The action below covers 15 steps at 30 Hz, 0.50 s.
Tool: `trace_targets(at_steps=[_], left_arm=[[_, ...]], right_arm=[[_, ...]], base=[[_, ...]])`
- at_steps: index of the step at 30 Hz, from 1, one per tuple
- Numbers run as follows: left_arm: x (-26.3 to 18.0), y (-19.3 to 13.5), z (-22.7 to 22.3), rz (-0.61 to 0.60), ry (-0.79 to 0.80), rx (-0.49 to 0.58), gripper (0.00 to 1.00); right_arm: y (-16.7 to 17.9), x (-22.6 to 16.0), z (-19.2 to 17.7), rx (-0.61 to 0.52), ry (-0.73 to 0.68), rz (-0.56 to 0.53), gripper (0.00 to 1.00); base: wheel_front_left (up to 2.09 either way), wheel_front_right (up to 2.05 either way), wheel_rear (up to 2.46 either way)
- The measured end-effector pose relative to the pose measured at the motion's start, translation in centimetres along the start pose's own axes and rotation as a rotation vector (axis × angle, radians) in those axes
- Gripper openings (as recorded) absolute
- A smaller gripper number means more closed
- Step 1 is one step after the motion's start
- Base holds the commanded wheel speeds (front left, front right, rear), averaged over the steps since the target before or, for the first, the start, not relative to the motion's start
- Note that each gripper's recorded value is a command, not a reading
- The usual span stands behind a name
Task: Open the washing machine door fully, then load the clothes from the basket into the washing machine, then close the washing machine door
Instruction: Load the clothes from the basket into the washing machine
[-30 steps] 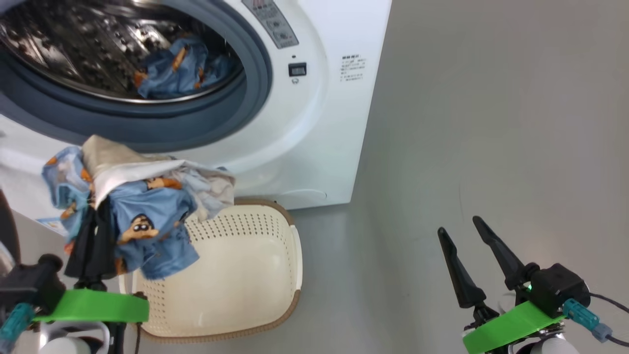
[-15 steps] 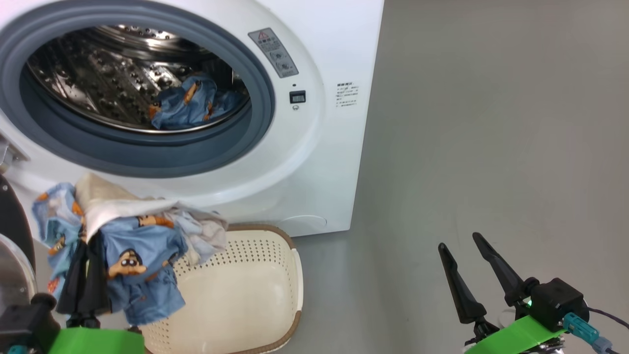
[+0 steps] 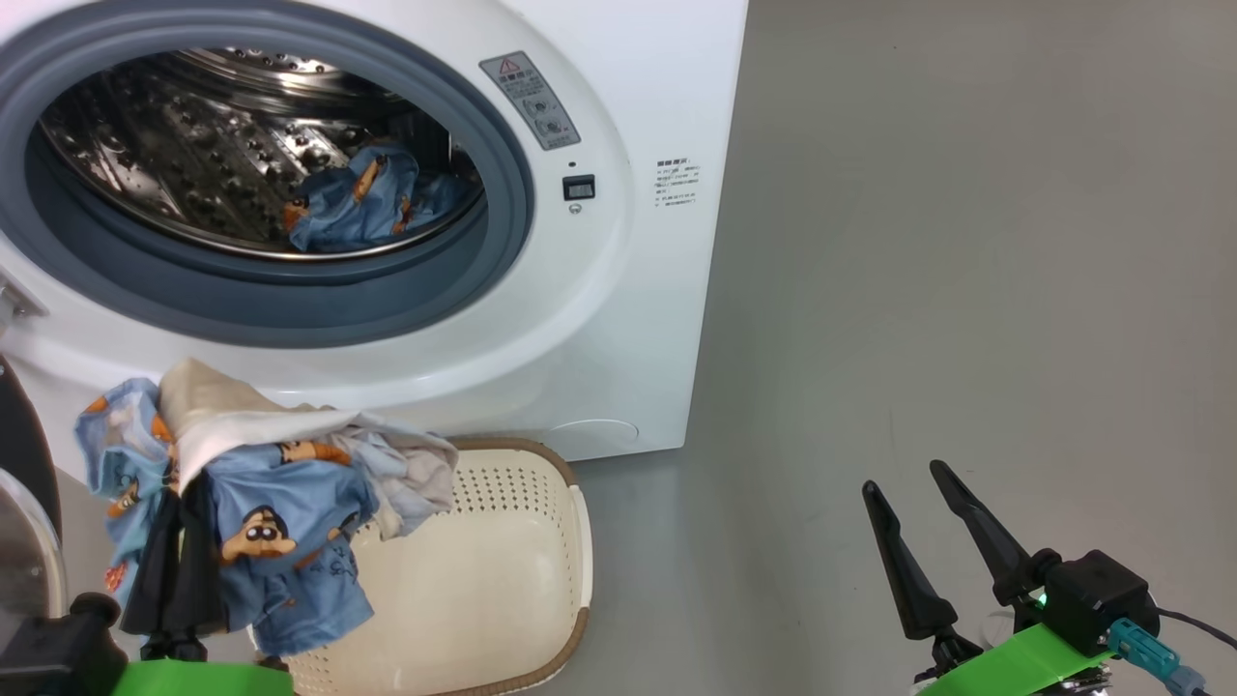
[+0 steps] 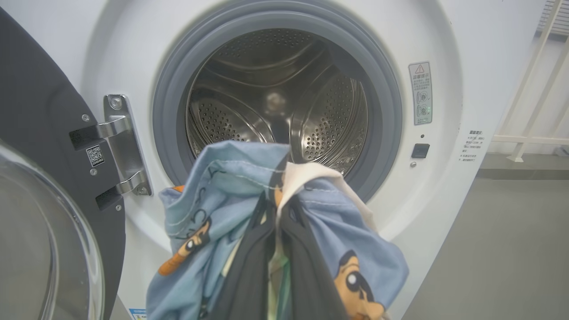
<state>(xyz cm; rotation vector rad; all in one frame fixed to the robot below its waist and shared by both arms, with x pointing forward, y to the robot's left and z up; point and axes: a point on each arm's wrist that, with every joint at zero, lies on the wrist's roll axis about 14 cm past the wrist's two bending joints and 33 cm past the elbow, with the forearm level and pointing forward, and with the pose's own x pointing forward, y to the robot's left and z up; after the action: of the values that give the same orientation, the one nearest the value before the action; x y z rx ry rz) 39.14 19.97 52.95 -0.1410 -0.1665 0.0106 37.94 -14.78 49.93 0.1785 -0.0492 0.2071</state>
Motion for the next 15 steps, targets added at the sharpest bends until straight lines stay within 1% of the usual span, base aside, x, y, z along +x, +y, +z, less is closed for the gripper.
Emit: trace_targets(at_steps=[8,15], left_arm=[[0.0,0.1,-0.3,0.006,0.006,-0.005,0.0],[0.4,0.0,-1.5,0.003,0.036,-0.008,0.0]], right_arm=[[-0.1,0.1,0.1,0.001,-0.003,-0.003,1.0],[-0.4,0.3,-0.6,0.006,0.014,-0.012,1.0]], base=[[0.0,0.0,0.0],[0.0,0.0,0.0]])
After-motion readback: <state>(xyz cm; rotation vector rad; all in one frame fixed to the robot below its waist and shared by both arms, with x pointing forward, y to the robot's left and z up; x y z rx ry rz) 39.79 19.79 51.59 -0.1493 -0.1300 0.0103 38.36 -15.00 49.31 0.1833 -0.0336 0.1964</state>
